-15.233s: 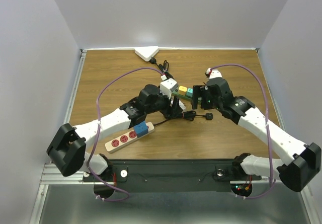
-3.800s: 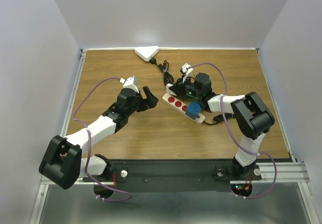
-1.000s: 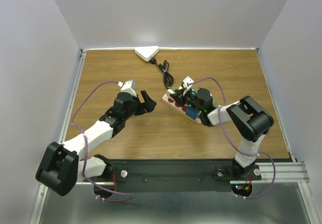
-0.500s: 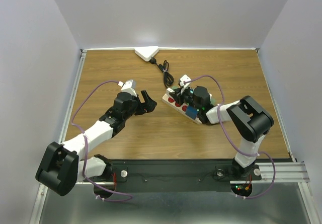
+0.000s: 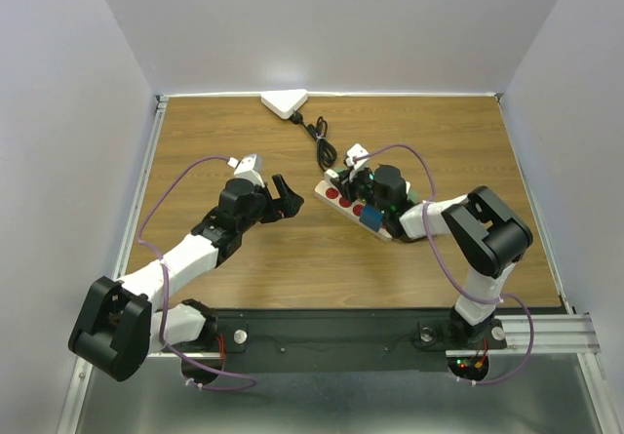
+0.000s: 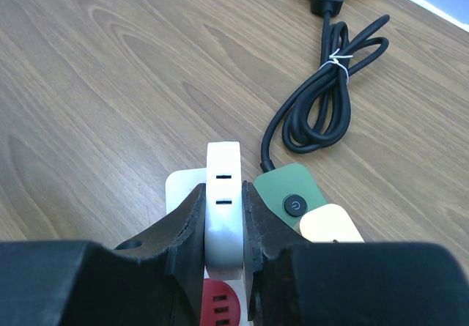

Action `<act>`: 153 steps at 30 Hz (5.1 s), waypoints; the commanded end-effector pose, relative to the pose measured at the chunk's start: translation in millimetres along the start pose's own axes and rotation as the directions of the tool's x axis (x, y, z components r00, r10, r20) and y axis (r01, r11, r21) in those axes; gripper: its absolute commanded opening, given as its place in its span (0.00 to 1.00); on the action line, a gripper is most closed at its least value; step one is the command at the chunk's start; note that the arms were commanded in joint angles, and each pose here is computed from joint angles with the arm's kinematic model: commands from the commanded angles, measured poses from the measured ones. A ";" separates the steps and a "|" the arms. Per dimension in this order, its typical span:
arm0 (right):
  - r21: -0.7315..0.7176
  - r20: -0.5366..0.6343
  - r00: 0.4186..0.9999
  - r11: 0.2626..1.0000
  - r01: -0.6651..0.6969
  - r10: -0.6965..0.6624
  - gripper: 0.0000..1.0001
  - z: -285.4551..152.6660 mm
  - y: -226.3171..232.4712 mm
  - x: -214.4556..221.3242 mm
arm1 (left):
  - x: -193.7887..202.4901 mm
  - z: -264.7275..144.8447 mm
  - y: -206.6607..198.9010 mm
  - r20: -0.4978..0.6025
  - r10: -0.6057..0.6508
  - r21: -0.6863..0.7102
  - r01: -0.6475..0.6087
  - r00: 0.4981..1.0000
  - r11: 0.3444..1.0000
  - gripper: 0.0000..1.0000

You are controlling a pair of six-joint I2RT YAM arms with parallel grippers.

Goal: Insert the plug

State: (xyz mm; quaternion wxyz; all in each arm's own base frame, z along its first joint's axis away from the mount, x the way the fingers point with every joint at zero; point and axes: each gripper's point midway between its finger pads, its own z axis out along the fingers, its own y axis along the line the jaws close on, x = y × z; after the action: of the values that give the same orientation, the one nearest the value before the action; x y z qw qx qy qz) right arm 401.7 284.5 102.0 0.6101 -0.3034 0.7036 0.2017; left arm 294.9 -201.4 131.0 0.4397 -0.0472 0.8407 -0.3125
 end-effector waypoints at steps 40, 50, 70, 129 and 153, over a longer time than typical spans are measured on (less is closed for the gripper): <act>-0.162 -0.178 0.984 0.987 -0.012 -0.017 0.00 -27.2 68.8 48.0 | 1.6 105.8 11.5 -0.103 0.000 -0.098 -0.010 0.995 0.995 0.91; -0.139 -0.201 0.979 0.990 -0.015 -0.013 0.00 -24.3 65.7 55.4 | 13.9 133.7 12.4 -0.144 0.036 -0.125 -0.055 0.989 0.991 0.84; 0.036 -0.322 0.946 0.999 -0.024 0.035 0.00 -29.7 27.7 93.0 | 35.3 130.3 29.5 -0.207 0.058 -0.187 -0.098 0.976 0.977 0.61; 0.337 -0.416 0.874 0.935 -0.108 0.251 0.00 -52.1 -23.2 112.5 | 32.6 157.0 -7.5 -0.205 0.074 -0.055 -0.087 0.976 0.995 0.48; 0.207 -0.404 0.890 0.969 -0.138 0.213 0.48 -31.4 -9.6 76.1 | 32.7 161.1 -11.1 -0.213 0.069 -0.043 -0.080 0.975 0.996 0.47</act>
State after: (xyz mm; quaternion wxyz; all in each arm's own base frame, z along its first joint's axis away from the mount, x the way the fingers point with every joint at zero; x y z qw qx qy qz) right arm 388.8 259.9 60.6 0.4946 -0.2029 0.8310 0.1535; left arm 395.0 -292.6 46.9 0.3593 -0.0031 0.8920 -0.2741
